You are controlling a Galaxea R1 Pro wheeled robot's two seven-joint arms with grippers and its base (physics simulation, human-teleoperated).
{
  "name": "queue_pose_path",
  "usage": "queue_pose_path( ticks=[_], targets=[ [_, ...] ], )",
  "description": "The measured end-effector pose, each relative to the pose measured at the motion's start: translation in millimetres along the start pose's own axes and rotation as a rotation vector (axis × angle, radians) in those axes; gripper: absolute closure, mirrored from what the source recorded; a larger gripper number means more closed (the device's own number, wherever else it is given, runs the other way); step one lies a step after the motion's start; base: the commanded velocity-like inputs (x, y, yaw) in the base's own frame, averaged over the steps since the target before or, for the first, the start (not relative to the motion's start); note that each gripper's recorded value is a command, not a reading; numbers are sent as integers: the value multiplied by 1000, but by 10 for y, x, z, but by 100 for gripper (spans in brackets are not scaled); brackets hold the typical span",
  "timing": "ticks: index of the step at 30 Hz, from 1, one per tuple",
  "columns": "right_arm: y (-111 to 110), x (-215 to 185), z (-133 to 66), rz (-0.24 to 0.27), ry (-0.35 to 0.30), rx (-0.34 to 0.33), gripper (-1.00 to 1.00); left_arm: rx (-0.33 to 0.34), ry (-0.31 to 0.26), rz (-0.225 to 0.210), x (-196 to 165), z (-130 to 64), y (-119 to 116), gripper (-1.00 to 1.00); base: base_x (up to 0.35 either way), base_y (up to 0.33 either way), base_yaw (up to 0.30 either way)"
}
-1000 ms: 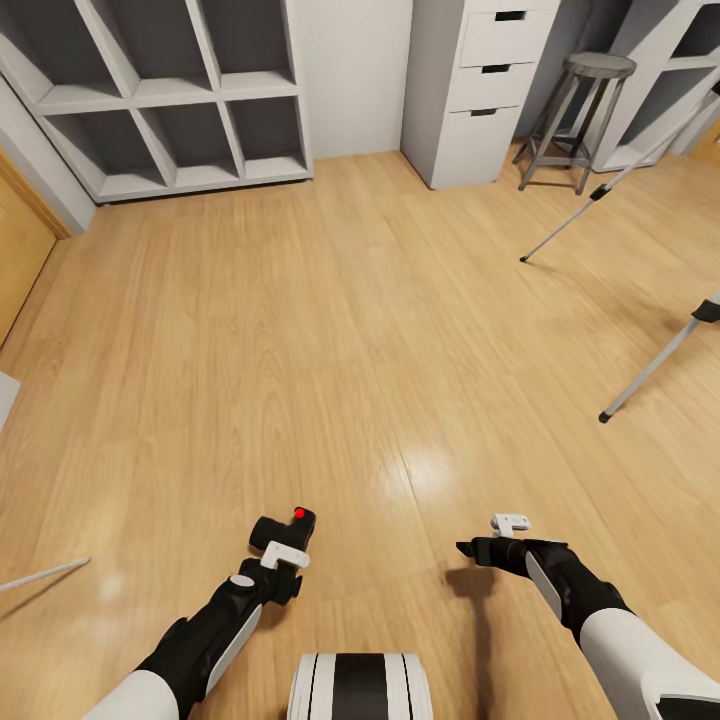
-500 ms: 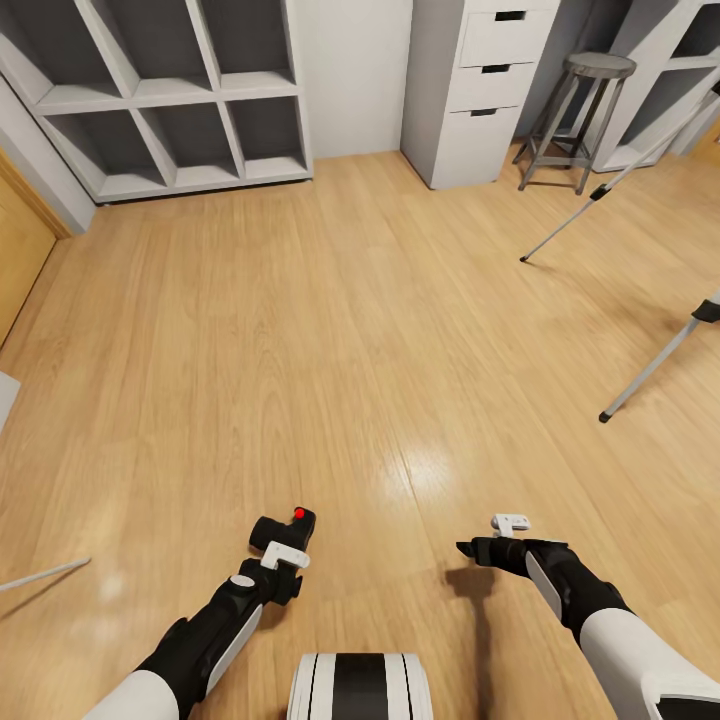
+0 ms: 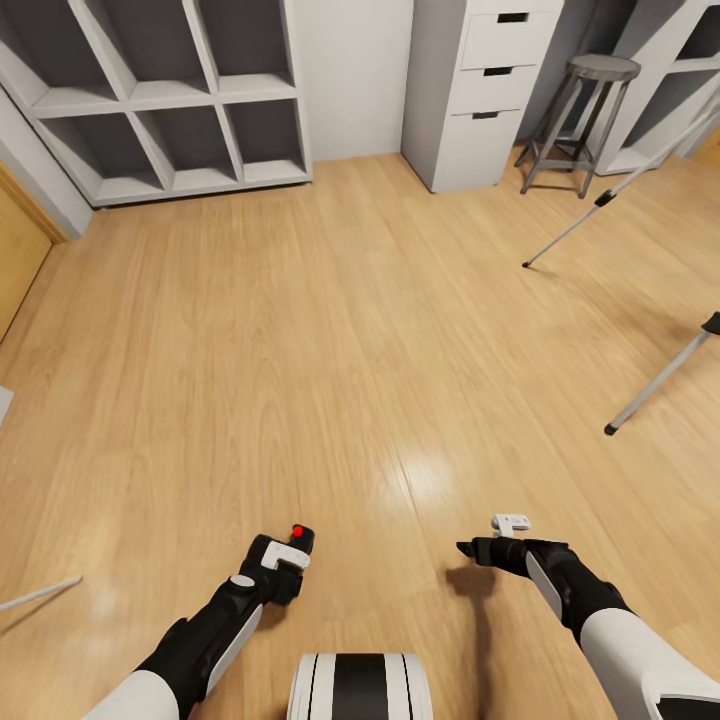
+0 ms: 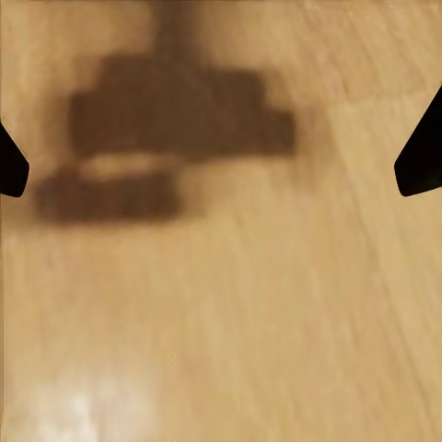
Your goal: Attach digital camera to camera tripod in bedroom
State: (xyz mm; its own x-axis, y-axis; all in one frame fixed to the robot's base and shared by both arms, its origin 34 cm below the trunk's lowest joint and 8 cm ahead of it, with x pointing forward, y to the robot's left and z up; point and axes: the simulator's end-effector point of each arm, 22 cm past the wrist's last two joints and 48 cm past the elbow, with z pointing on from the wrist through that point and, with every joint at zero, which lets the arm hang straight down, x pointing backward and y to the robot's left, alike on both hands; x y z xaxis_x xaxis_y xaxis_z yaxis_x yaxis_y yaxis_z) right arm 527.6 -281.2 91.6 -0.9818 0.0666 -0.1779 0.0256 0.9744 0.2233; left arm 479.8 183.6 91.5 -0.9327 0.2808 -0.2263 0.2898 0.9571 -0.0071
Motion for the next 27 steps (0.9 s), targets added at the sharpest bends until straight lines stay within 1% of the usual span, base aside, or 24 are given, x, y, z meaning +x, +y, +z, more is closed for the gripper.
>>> queue_pose_path(
  ticks=[27],
  targets=[
    [0, 1, 1, 0, 0, 0, -100, 2, 2, -1, 7, 2, -10, -100, 7, 0, 0]
  ],
)
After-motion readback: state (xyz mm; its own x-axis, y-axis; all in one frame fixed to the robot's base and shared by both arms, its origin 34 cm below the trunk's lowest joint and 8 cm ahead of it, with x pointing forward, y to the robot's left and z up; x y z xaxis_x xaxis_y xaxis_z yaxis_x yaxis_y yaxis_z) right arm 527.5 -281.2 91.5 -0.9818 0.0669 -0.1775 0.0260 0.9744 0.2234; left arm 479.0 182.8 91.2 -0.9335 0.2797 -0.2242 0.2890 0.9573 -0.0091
